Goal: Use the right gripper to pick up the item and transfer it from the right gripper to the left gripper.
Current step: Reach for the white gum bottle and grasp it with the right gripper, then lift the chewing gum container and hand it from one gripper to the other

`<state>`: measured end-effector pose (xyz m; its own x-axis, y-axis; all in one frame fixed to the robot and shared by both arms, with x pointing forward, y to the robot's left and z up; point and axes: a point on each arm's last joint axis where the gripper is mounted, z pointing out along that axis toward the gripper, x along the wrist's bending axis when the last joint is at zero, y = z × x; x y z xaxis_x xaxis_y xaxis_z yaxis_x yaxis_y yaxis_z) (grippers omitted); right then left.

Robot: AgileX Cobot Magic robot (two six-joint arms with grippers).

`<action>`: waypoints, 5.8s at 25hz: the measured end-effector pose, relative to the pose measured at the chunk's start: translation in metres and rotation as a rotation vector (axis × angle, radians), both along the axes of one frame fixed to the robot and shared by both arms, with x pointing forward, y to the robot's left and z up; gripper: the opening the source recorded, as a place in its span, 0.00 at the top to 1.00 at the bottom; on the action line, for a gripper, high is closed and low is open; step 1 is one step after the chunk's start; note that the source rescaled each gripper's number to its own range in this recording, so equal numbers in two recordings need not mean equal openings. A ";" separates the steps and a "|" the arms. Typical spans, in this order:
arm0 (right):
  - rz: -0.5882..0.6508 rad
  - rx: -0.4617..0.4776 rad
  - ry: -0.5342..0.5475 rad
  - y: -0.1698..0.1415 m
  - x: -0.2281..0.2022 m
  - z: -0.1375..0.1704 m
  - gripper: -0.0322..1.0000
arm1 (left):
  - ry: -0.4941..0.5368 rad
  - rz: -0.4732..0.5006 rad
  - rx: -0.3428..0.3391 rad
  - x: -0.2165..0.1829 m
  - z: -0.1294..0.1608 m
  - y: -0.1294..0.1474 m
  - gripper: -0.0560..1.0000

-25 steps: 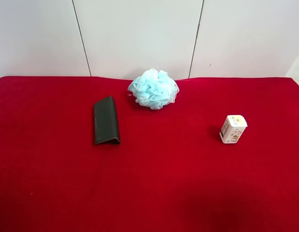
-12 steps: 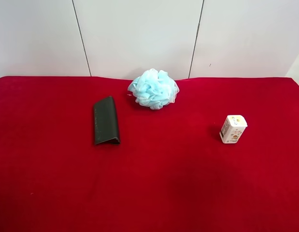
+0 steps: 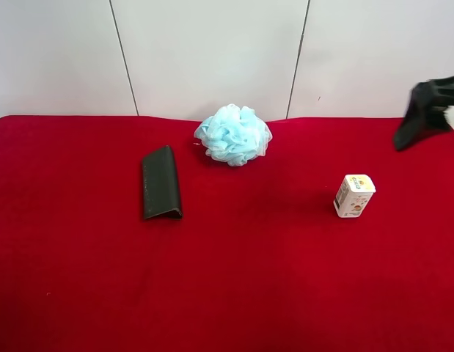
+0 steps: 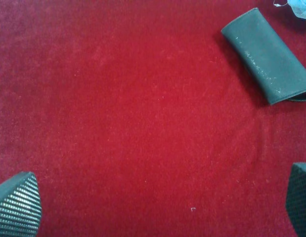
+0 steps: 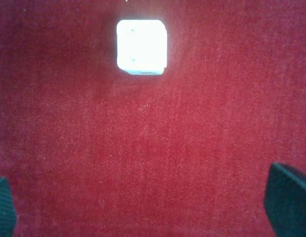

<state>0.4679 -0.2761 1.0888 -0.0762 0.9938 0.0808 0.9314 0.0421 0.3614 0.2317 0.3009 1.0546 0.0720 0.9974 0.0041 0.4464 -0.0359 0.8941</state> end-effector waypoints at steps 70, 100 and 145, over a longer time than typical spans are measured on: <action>0.077 -0.030 0.069 0.014 0.098 -0.067 0.95 | 0.000 0.000 0.000 0.000 0.000 0.000 0.00; 0.761 0.177 -0.052 0.180 0.004 -0.018 0.95 | 0.168 -0.350 0.139 0.027 0.012 -0.019 0.00; 0.573 0.638 -0.041 0.224 -0.013 0.005 0.95 | 0.298 -0.957 0.434 0.149 0.041 -0.139 0.00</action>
<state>0.4545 -0.0520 1.0936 -0.5680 0.5664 0.5971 0.8140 0.2795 0.5093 0.3807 0.1616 1.0953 0.8738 0.4450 0.1958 0.2619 -0.7701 0.5816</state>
